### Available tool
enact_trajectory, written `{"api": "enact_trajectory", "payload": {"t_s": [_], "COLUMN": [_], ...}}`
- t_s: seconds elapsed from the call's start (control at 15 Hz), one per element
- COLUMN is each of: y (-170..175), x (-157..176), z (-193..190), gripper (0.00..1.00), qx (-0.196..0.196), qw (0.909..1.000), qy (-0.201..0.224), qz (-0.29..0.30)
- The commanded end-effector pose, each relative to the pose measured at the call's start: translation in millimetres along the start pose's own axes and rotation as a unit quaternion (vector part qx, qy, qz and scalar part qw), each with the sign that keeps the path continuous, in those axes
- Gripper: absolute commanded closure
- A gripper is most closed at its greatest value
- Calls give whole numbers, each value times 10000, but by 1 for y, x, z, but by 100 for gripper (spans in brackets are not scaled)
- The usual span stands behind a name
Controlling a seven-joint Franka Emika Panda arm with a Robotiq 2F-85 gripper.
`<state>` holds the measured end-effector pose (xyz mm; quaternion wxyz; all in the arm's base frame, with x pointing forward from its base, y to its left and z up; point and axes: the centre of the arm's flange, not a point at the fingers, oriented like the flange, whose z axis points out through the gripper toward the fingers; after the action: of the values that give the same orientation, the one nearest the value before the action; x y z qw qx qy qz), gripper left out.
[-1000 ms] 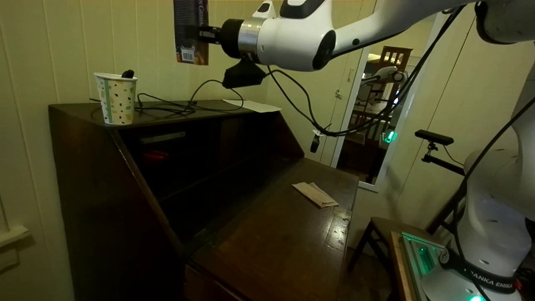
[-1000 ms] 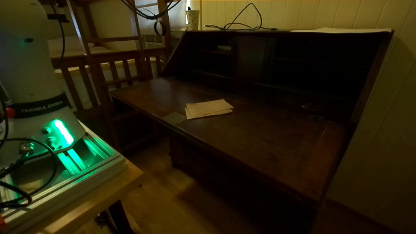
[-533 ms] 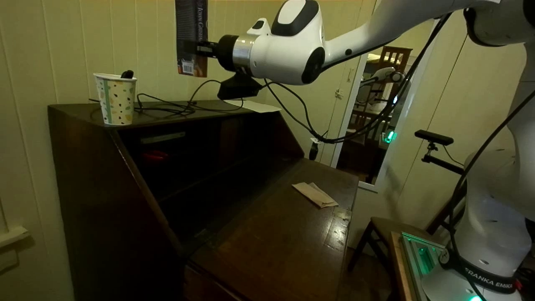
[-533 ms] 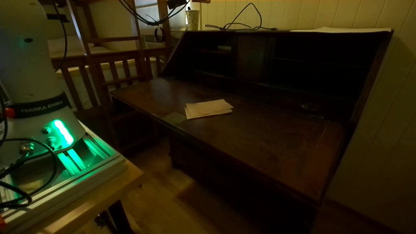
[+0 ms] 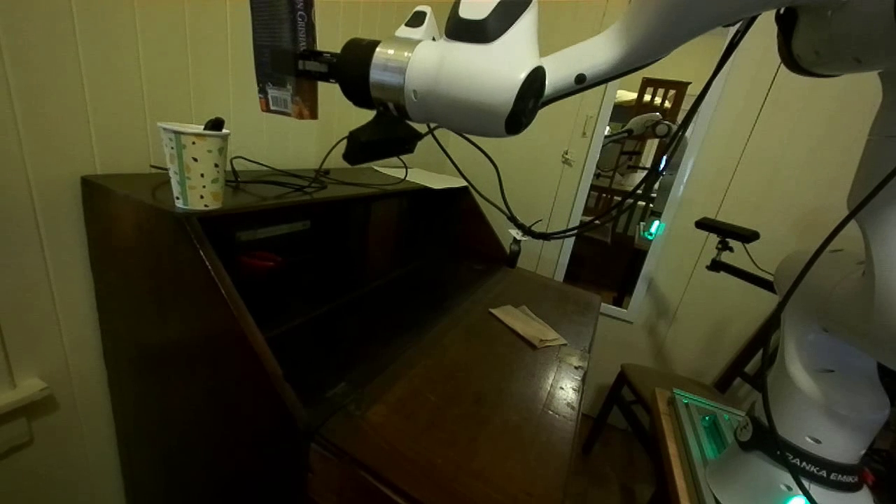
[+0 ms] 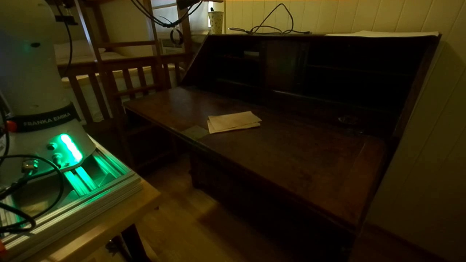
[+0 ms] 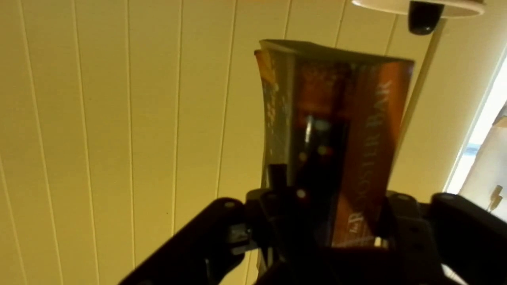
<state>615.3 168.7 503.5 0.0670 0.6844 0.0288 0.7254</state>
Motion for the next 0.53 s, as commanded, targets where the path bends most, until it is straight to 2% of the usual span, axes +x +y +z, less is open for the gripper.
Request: {"api": "enact_trajectory", "payload": {"t_s": [0.0,0.07,0.2,0.47], "y": [52,56,68,50], "x": [-40,-43,-51,-44], "z": [11,9,6,9], "gripper": [90,90,90,90], "qx": [140,115,429,983], "qw": [9994,9996,9990,9941], "qy": [92,33,-28,-230], "qz": [296,268,107,-401]}}
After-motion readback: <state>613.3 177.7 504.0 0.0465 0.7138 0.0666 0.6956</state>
